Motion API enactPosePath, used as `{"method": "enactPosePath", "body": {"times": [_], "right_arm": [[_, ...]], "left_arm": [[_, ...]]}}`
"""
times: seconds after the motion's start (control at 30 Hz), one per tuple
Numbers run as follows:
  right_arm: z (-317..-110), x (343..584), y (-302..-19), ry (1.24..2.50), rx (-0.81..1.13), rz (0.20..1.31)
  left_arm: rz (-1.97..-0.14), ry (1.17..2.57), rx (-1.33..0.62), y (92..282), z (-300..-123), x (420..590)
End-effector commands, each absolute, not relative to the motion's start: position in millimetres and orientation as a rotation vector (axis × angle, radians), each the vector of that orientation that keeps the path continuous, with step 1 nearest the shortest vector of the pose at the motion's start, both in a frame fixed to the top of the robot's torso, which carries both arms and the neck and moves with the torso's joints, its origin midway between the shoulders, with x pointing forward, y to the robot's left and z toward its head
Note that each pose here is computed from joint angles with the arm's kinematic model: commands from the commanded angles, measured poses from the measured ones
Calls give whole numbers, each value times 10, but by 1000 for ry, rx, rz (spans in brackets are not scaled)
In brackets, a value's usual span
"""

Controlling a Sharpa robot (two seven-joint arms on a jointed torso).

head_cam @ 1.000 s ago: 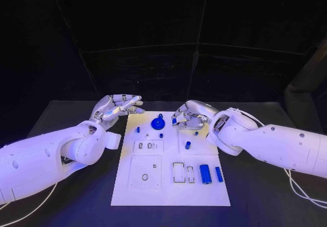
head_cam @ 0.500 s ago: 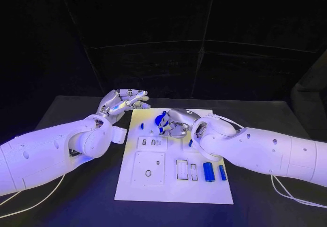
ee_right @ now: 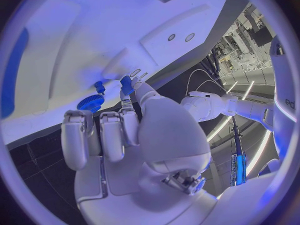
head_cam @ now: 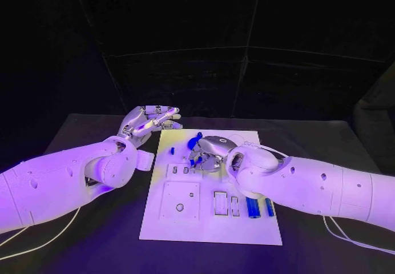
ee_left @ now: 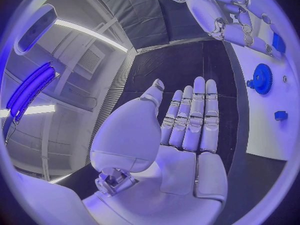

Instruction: Assemble the parts on the task board

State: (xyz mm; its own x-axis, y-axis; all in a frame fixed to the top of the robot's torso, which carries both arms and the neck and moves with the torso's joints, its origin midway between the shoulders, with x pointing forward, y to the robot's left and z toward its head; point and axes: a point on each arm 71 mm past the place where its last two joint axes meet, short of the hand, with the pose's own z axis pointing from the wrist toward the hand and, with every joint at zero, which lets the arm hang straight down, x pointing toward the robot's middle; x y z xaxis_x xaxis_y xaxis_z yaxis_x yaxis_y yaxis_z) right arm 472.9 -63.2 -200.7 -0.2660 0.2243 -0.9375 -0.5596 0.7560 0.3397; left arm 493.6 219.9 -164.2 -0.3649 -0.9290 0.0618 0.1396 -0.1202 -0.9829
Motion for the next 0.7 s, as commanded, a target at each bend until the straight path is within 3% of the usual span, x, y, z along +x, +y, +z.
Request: {"method": "enactPosePath", "body": {"times": [0.03, 0.7], "right_arm": [[-2006, 4710, -602, 1670, -305, 764], [-2075, 4656, -517, 1710, -344, 782]], "left_arm": [[-1636, 1297, -951, 2186, -1624, 4938], [-1634, 1298, -952, 2193, -1626, 4940]]}}
